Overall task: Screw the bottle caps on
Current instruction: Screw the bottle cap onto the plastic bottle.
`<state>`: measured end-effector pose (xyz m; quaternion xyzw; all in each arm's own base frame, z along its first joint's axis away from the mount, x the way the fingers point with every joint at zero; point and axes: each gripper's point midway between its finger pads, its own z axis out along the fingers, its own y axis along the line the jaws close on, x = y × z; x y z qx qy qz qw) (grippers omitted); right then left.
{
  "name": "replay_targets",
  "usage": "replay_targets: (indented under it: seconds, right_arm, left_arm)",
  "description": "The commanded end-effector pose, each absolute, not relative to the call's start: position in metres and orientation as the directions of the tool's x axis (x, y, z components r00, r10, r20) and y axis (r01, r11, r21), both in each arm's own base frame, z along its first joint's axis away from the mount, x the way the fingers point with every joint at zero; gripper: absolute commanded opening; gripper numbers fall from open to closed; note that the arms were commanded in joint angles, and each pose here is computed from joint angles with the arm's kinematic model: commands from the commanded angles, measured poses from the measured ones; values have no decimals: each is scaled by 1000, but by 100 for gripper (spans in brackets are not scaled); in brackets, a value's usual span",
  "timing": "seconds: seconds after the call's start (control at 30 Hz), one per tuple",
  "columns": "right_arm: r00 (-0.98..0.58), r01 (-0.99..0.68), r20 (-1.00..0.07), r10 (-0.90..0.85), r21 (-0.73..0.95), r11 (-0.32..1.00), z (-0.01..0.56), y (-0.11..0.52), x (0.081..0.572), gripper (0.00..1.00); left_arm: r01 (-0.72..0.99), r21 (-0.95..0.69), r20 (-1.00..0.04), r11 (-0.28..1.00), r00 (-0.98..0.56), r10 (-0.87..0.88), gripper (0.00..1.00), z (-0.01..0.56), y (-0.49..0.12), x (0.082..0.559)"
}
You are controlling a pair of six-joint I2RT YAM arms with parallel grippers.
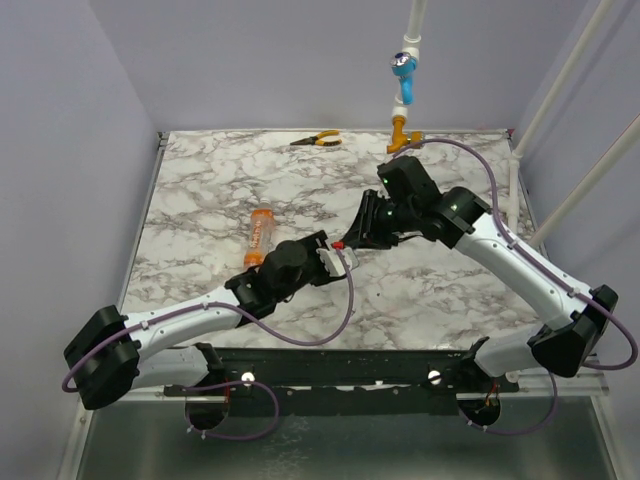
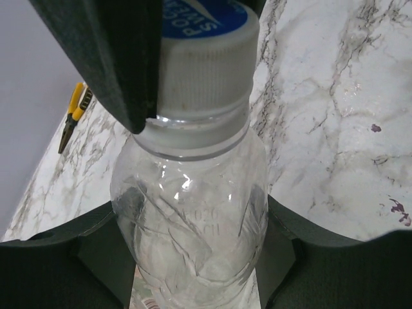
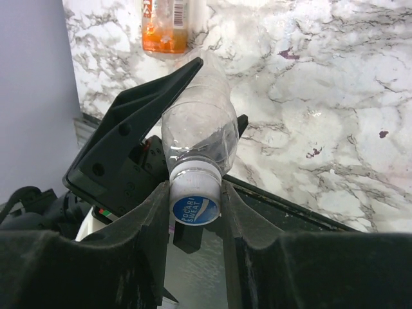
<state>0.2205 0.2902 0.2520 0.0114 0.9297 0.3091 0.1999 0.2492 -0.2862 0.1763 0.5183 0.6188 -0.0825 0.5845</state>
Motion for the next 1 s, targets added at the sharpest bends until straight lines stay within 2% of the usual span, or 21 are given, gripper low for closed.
replay_targets:
  seconds: [0.0,0.3,0.7,0.97]
  right_arm:
    - [-946,-15,-267,181,596,803,240,308,218,35]
    - [-936,-5,-290,198,574,819,259,310,230,44]
    - [-918,-3,-330,222,565,825,278,304,237,69]
    - [-869,-70,-431,244,594,802,312,296,243,95]
  left_arm:
    - [689,471,-881,551,397,257,42,265,-320,246]
    - [729,420,-907,540,352,231,42,251,-325,242]
    - [778,355,-935,518,305,182,42,238,-328,231]
    - [831,299,-954,469,251,163,42,224,-336,221]
